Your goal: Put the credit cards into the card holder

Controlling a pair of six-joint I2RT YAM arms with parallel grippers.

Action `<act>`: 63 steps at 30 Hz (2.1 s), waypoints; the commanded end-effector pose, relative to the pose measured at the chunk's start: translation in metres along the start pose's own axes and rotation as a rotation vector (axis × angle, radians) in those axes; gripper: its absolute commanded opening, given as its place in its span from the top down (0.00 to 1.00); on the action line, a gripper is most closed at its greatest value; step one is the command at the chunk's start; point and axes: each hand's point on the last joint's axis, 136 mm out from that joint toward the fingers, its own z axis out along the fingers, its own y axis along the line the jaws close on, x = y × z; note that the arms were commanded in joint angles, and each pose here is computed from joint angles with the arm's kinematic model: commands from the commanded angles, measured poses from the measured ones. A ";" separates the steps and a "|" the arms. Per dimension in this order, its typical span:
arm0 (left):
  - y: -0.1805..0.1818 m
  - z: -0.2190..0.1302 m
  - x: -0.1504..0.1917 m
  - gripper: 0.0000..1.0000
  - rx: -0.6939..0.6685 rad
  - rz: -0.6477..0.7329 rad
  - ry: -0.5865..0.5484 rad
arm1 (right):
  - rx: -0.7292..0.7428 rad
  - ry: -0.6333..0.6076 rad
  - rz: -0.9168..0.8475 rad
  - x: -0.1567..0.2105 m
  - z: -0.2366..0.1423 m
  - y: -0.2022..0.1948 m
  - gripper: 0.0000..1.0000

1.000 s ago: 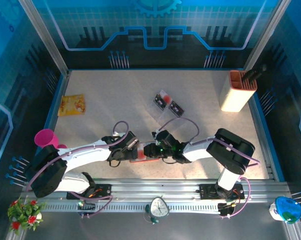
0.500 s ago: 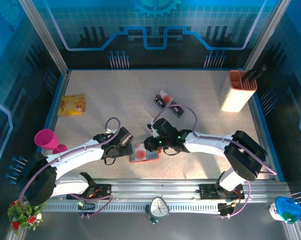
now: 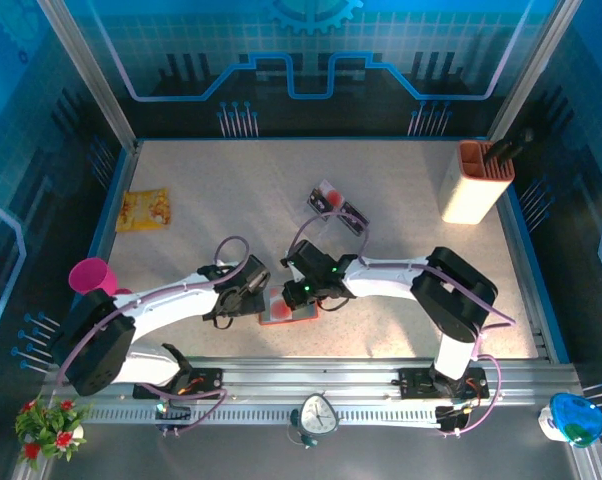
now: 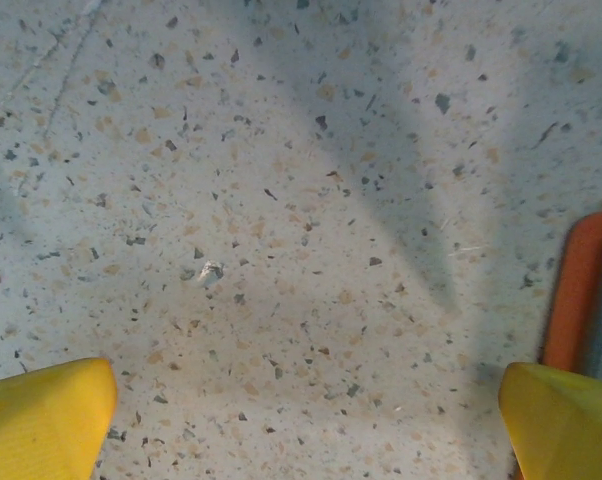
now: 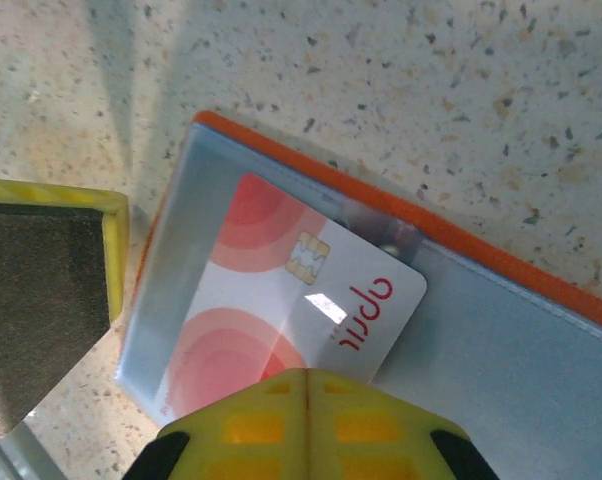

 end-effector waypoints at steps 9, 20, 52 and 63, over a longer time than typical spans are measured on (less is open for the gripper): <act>-0.007 0.010 0.000 0.01 -0.004 0.039 0.027 | 0.008 0.056 -0.035 0.003 0.020 0.016 1.00; -0.005 0.002 -0.001 0.01 0.014 0.033 0.013 | 0.007 -0.033 -0.030 -0.012 -0.016 0.018 0.99; 0.010 0.007 0.004 0.01 -0.019 0.015 0.012 | 0.018 -0.019 0.026 -0.008 -0.002 0.001 1.00; 0.003 0.015 0.005 0.01 -0.022 0.035 0.034 | 0.010 0.018 0.013 -0.004 0.011 0.008 1.00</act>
